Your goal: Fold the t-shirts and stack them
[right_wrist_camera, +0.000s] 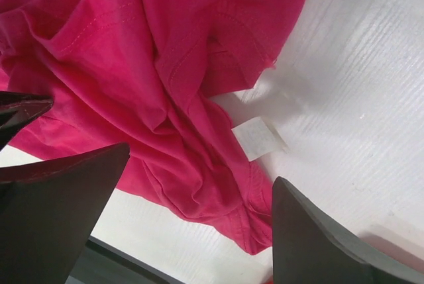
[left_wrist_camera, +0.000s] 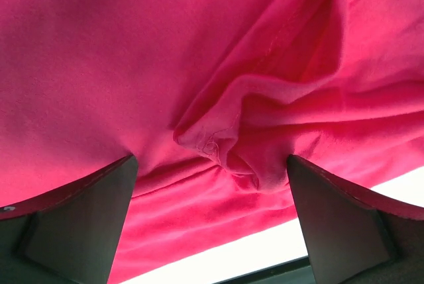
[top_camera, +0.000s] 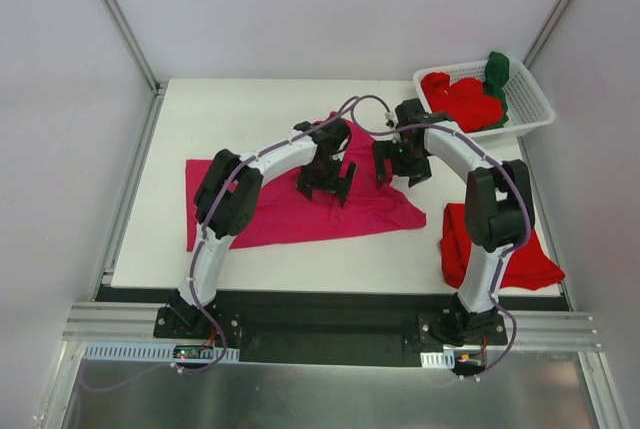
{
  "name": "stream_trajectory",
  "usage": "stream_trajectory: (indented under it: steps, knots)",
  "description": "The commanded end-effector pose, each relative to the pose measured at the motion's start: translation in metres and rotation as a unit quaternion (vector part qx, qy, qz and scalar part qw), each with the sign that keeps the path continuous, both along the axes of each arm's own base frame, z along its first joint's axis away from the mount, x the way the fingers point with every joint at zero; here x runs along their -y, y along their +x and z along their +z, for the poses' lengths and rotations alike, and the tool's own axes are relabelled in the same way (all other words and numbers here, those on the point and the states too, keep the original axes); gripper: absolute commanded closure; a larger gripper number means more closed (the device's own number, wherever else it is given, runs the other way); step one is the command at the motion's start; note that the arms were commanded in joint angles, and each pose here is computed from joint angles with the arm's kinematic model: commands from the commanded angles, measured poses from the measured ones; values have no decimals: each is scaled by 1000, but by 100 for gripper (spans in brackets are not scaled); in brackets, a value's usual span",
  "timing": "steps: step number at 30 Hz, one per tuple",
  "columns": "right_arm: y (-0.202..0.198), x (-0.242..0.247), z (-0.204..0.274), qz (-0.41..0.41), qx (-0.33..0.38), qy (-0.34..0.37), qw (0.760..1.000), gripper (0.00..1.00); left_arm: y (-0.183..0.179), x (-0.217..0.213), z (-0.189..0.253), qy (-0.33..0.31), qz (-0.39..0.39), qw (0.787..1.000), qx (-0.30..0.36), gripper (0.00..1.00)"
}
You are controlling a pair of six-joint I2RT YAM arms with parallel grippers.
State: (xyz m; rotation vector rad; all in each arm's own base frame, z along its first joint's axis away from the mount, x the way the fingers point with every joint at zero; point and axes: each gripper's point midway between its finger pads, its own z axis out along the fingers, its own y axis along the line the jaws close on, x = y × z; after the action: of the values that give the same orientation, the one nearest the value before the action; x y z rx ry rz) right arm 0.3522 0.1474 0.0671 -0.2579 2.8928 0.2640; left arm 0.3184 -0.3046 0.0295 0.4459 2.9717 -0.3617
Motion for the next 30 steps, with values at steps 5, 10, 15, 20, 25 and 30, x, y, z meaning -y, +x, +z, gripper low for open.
stream_trajectory:
  steps: [5, 10, 15, 20, 25, 30]
  knots:
    - [7, -12, -1, 21, 11, 31, 999, 4, 10, 0, 7, 19, -22, 999, 24, 2]
    - [3, -15, -5, 30, 7, 32, 999, 4, 19, -3, 21, 17, -22, 998, 47, 2]
    - [1, -18, -6, 48, 11, 25, 998, 4, 27, -14, 13, 30, -16, 998, 47, 2]
    - [-8, -23, -10, 69, 6, 18, 997, 4, 43, -26, 9, 44, -6, 997, 59, 1]
    - [-11, -26, -14, 84, 6, 6, 996, 4, 59, -34, 5, 50, -1, 996, 69, 2]
    - [-5, -26, -17, 79, 13, -3, 997, 4, 59, -30, 0, 40, -4, 997, 59, 2]
